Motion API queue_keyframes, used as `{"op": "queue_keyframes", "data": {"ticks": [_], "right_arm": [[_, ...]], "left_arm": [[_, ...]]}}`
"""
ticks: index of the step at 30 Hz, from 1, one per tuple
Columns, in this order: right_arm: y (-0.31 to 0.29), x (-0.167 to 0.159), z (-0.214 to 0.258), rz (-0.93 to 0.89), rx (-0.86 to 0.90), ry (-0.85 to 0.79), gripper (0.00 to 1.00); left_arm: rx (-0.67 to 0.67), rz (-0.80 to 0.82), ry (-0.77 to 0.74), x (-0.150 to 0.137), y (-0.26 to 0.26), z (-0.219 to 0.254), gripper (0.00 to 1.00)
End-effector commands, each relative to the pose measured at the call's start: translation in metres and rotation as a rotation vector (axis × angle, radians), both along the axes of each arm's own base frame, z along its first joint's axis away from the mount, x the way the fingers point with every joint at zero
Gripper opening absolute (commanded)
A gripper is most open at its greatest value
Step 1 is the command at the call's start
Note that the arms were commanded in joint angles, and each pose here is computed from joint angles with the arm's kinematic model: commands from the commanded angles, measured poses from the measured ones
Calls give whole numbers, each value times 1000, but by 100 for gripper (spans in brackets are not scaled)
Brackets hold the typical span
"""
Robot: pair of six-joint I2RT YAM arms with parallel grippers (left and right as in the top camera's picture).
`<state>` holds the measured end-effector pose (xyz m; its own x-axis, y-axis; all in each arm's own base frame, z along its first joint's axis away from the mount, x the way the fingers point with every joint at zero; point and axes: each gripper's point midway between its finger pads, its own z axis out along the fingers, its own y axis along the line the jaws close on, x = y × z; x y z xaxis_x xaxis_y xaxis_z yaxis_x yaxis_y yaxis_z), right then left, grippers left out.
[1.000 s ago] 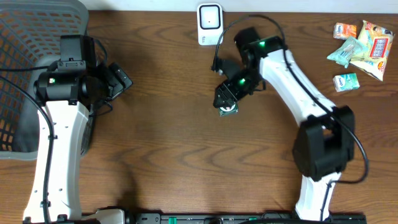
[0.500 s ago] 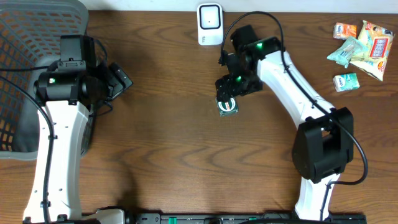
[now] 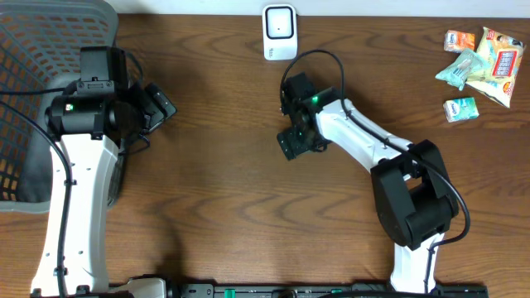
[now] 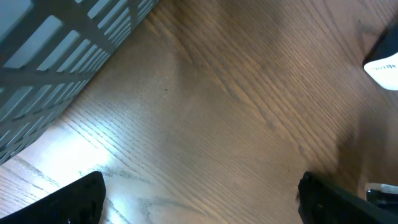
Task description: Scan the item barcode
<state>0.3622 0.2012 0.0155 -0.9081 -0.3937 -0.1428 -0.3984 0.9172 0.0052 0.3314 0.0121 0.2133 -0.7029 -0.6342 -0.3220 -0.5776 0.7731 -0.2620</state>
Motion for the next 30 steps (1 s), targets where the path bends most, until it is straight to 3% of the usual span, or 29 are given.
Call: {"op": "queue_keyframes", "data": {"ticks": [1,11,23,30], "right_arm": [[-7,3,-10,-24,-35,-21,85],[-4,1,-25,-58,1,-33,77],[-6,-6,-24,-73,0,2,52],[3,-8,-6,-52,114,90,52]], "left_arm": [[11,11,2,0,4,-1,98],[11,11,2,0,4,-1,98],[11,11,3,0,4,-1,98],[11,11,3,0,4,-1,98]]}}
